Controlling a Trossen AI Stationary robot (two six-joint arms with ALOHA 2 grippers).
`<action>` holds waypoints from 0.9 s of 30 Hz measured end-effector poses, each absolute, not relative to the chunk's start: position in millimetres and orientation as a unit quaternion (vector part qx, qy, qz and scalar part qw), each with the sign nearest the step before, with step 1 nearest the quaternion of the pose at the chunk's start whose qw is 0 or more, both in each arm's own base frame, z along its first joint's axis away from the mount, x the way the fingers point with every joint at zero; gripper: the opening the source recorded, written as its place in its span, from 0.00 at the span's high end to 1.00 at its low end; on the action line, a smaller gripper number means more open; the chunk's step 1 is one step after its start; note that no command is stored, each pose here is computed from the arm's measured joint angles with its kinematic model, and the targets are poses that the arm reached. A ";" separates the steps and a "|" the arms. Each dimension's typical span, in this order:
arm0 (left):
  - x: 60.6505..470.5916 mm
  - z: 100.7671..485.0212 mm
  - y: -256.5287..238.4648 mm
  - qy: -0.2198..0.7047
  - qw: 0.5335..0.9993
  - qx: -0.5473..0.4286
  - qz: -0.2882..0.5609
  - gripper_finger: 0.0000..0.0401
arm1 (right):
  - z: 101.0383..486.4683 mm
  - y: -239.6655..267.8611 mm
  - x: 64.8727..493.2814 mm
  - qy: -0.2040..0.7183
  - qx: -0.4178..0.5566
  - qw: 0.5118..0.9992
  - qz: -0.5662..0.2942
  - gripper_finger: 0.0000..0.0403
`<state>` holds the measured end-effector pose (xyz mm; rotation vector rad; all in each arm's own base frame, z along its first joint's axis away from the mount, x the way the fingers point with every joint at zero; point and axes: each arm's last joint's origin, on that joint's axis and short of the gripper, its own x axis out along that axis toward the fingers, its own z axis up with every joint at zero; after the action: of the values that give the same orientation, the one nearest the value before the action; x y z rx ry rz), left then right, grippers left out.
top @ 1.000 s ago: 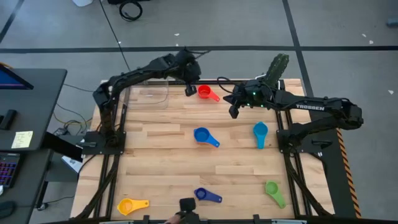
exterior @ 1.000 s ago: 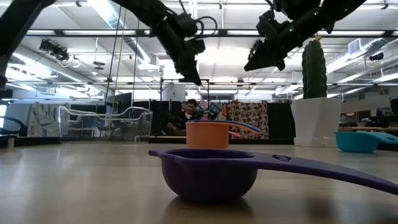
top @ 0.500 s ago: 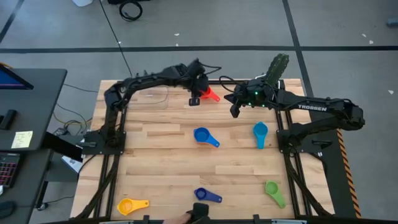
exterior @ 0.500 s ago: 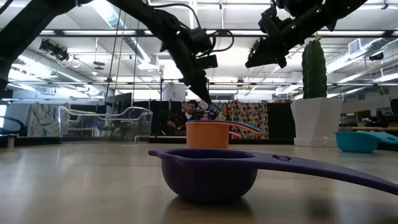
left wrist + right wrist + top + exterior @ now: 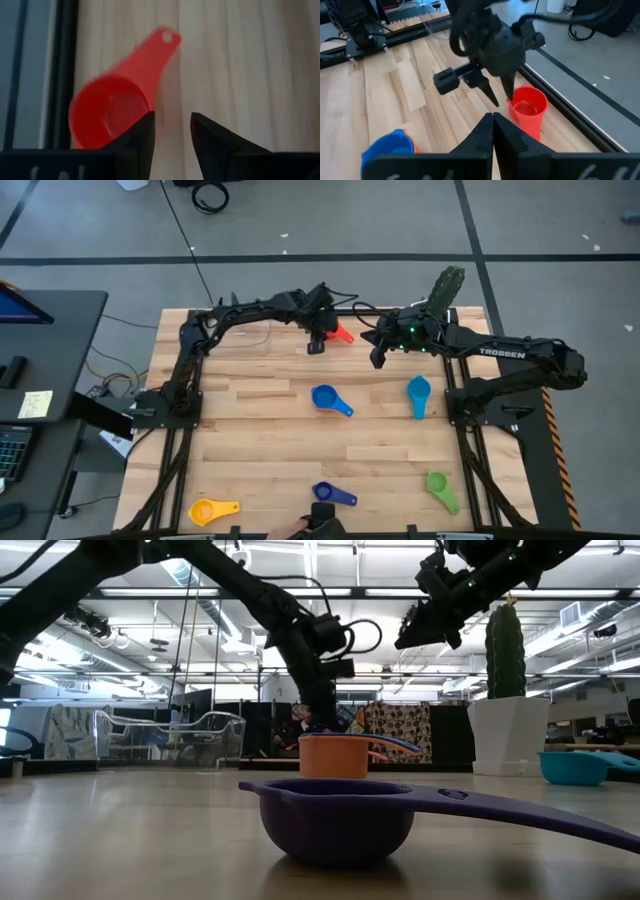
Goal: Nest measuring cups in basket
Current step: Stack the red nest measuring cup on top of the blue nest measuring cup
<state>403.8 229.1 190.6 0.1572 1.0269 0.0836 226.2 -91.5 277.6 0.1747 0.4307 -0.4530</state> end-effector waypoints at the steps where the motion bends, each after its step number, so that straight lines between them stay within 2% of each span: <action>1: 405.3 189.2 230.4 0.486 0.870 0.078 0.043 0.67 | 277.6 -91.9 226.0 0.212 0.086 0.948 -0.224 0.96; 27: 409.0 157.2 241.6 0.498 0.859 0.113 0.014 0.67 | 277.8 -94.0 225.0 0.210 0.090 0.946 -0.229 0.97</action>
<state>409.0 241.6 157.2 0.2374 1.0461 0.0300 225.0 -94.0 277.8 0.1838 0.4275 -0.4665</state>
